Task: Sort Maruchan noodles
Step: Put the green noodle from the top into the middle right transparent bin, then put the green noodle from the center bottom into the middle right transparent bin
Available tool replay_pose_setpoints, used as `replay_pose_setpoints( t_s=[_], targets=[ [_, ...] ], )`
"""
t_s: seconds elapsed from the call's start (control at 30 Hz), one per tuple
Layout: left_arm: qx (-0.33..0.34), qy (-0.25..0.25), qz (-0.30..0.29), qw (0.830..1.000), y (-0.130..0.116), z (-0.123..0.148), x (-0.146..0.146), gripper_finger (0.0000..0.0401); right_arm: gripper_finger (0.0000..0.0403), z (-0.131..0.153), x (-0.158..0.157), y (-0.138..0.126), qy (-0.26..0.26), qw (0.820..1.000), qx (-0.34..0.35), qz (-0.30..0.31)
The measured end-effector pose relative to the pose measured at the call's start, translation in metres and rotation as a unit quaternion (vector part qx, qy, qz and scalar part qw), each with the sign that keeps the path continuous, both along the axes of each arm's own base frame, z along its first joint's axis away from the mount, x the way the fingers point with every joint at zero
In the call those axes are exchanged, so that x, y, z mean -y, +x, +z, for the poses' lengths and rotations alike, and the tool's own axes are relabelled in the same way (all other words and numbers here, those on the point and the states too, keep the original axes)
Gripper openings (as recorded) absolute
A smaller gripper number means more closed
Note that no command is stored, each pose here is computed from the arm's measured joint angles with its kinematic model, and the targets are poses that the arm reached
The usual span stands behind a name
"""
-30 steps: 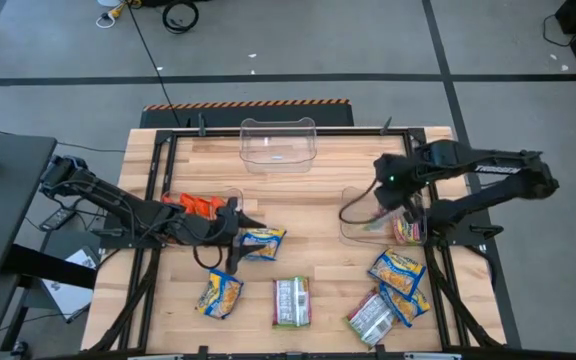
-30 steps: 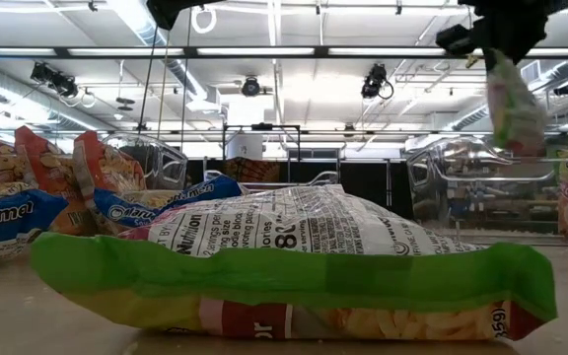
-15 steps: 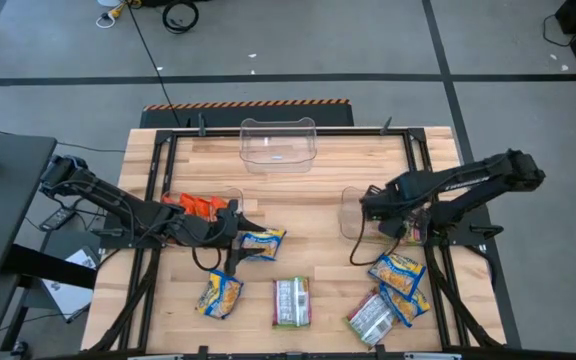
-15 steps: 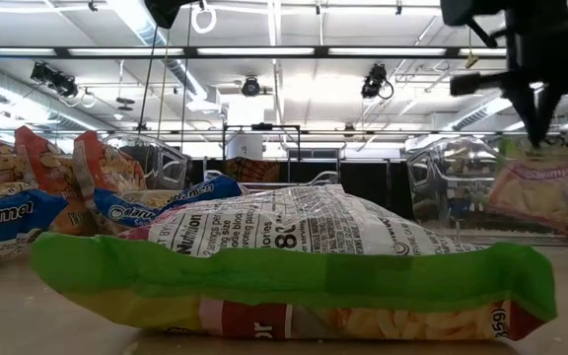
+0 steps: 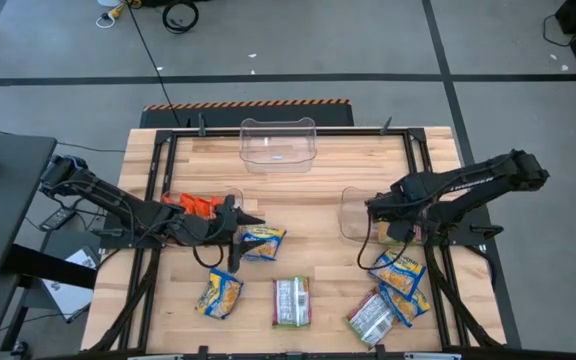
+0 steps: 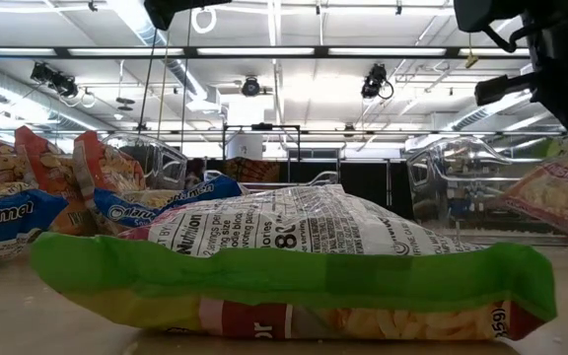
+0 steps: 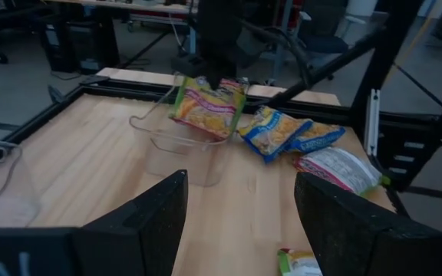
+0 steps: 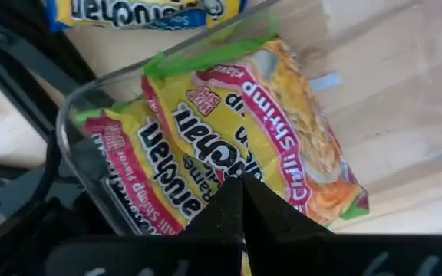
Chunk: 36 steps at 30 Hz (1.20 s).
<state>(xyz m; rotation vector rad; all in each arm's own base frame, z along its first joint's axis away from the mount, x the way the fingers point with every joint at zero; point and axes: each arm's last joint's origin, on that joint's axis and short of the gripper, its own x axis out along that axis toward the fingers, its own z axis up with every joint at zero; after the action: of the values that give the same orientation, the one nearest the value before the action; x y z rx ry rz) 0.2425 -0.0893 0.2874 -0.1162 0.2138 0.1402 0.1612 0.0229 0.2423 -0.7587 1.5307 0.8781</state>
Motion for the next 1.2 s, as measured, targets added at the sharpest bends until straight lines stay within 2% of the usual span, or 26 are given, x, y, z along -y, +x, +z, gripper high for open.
replay_pose_setpoints(
  t_s=[0.27,0.47,0.67,0.8,1.03,1.2],
  targets=[
    [0.023,-0.009,0.003,1.000,0.001,0.004,0.000,0.0242,0.0002,-0.005,0.014,0.004,0.022,1.000,0.014,0.003],
    [0.034,-0.022,0.002,0.999,0.001,0.006,0.002,0.0242,0.0003,-0.018,0.019,-0.003,0.021,1.000,-0.018,0.001],
    [0.041,-0.026,0.001,0.999,0.001,0.008,0.002,0.0242,0.0009,-0.017,0.019,-0.004,0.013,0.999,-0.023,-0.041],
    [0.039,-0.025,0.000,0.999,0.001,0.007,0.002,0.0242,0.0030,-0.017,0.019,-0.004,-0.019,0.996,-0.024,-0.081],
    [0.039,-0.029,-0.006,0.999,-0.001,0.007,0.006,0.0242,0.0068,0.004,0.008,-0.002,-0.046,0.995,-0.012,-0.083],
    [0.039,-0.037,-0.010,0.999,-0.005,0.006,0.019,0.0243,0.0078,0.023,-0.006,0.005,-0.049,0.994,0.039,-0.084]
  ],
)
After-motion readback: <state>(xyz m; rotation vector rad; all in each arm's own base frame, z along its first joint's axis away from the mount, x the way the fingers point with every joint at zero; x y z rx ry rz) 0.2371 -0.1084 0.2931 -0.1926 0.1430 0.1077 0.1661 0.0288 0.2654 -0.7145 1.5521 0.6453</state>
